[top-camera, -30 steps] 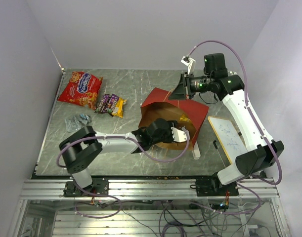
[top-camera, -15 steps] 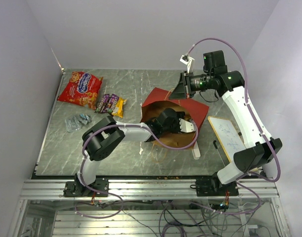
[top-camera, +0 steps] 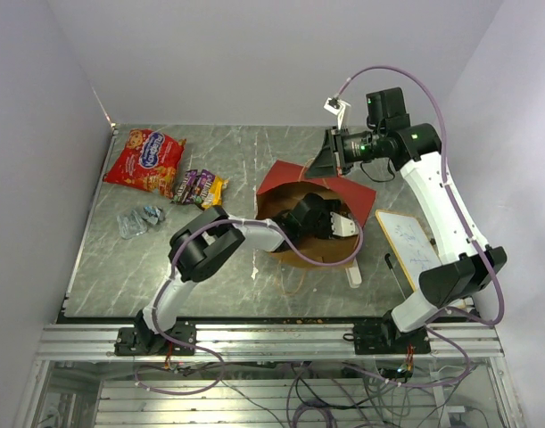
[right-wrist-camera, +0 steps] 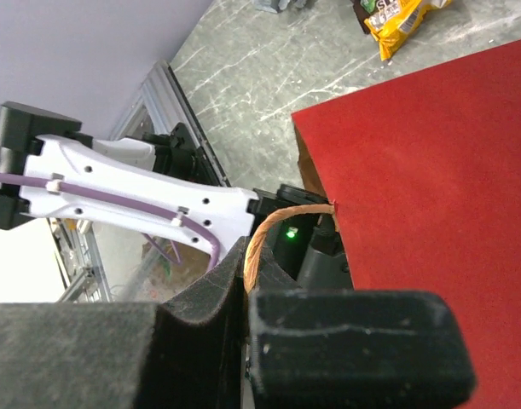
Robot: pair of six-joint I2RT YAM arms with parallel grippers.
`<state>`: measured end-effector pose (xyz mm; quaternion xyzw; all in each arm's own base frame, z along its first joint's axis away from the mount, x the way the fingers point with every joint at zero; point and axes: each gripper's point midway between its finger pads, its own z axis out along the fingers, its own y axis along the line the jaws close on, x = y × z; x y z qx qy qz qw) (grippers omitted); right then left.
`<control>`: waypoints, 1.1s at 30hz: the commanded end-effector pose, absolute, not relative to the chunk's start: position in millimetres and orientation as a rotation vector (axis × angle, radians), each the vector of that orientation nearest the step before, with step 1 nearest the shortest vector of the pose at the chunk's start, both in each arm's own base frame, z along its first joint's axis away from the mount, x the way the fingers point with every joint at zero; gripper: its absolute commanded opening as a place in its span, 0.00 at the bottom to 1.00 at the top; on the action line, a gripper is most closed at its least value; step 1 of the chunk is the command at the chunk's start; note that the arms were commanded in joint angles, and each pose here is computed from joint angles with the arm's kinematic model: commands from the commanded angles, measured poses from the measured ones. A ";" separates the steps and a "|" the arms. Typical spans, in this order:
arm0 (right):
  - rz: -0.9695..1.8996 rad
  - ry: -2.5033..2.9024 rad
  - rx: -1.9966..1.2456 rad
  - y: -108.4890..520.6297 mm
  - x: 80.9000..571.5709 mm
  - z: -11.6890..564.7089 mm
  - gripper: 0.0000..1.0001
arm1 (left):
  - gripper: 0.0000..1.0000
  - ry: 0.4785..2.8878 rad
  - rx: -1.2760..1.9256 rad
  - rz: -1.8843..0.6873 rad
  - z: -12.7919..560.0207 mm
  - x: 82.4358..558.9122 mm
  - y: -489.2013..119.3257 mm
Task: Take the snacks out of the paper bag
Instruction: Take out the snack from the paper bag.
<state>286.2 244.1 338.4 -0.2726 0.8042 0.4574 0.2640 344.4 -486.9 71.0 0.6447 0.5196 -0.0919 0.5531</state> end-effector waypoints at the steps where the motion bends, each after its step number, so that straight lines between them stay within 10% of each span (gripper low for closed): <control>1: 1.239 2.171 -0.749 242.1 285.0 348.7 0.00 | 0.73 1.174 1.470 -0.241 77.9 359.0 -506.7; 14: 1.205 2.176 -0.738 237.9 283.3 351.4 0.00 | 0.29 1.248 1.465 -0.254 59.3 368.4 -510.3; 33: 1.153 2.060 -0.652 238.8 303.7 345.2 0.00 | 0.13 1.526 1.396 -0.569 125.6 258.2 -429.5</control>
